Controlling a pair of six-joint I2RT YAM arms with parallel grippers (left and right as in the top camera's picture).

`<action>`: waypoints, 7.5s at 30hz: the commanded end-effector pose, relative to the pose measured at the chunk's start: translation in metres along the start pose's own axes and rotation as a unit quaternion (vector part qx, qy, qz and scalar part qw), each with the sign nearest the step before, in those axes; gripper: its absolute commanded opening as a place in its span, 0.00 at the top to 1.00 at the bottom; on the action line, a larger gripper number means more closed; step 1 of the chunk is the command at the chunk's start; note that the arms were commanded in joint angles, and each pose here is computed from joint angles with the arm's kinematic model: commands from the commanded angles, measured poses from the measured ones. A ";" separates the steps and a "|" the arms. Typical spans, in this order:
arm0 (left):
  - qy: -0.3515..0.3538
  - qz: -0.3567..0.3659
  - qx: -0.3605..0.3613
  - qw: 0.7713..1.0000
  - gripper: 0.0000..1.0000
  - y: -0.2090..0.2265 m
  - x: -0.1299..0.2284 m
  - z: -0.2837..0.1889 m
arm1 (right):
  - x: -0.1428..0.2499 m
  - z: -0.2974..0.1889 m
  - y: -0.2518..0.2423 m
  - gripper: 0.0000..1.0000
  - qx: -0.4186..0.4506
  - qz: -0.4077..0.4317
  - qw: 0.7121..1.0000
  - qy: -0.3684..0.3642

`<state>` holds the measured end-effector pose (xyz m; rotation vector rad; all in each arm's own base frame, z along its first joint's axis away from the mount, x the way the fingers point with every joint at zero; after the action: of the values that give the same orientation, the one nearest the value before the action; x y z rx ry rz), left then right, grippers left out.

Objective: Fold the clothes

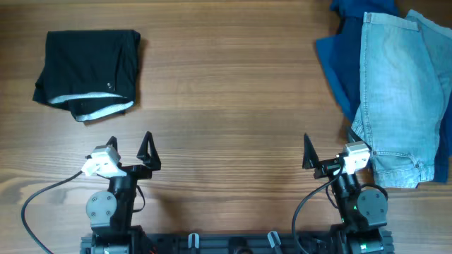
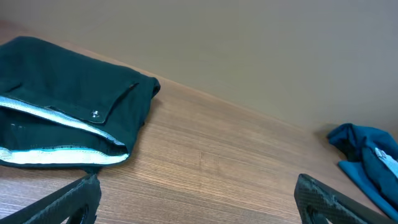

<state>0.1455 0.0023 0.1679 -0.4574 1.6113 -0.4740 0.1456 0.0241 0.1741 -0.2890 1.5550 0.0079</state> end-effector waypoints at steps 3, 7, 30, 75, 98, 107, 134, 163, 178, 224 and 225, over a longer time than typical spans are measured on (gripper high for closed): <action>-0.004 0.001 -0.007 1.000 0.00 0.002 0.001 0.000 | 0.000 0.000 0.001 0.00 -0.006 -0.006 1.000 -0.002; -0.004 0.001 -0.008 1.000 0.00 0.002 0.001 0.000 | 0.000 0.000 0.001 0.00 -0.006 -0.006 1.000 -0.002; 0.021 -0.003 0.008 1.000 0.00 0.001 0.005 0.002 | 0.000 0.000 0.001 0.00 -0.006 -0.006 1.000 -0.002; 0.491 -0.004 -0.067 0.869 0.00 -0.068 -0.012 0.236 | 0.043 0.201 -0.149 0.24 0.246 0.168 0.759 0.578; 0.448 0.016 -0.020 0.894 0.62 -0.101 -0.040 0.229 | -0.079 0.206 -0.127 0.96 -0.019 0.153 0.902 0.403; 0.323 0.043 0.062 0.943 0.60 -0.154 -0.127 0.164 | -0.173 0.212 0.039 0.96 -0.206 0.113 0.936 0.263; 0.510 0.217 0.139 0.821 0.96 -0.178 0.000 0.178 | -0.159 0.225 0.075 0.96 -0.267 0.134 0.914 0.274; 0.361 0.037 -0.028 0.932 0.96 -0.145 -0.051 0.223 | -0.069 0.142 0.230 0.44 -0.220 0.183 0.866 0.410; 0.371 0.037 -0.036 0.927 0.96 -0.143 -0.049 0.221 | -0.009 0.206 0.231 0.96 -0.108 0.223 0.907 0.341; 0.402 0.039 -0.125 0.906 0.96 -0.132 -0.036 0.206 | 0.028 0.133 0.242 0.41 -0.114 0.340 0.714 0.602; 0.402 0.039 -0.125 0.906 0.96 -0.132 -0.036 0.206 | 0.014 0.135 0.239 0.37 -0.127 0.335 0.718 0.597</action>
<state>0.3542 -0.0948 0.2491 -0.3939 2.5279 -0.4245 0.2351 0.2736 0.1045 0.2603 2.8468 0.6626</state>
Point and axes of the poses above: each gripper's point midway between its finger pads, its own z axis out along the fingers, its own y axis along the line the jaws close on, x = y × z, the point moved 10 cm from there along -z, back along the fingers, and after that the axes turned 11 degrees about -z, right-handed, at the moved point
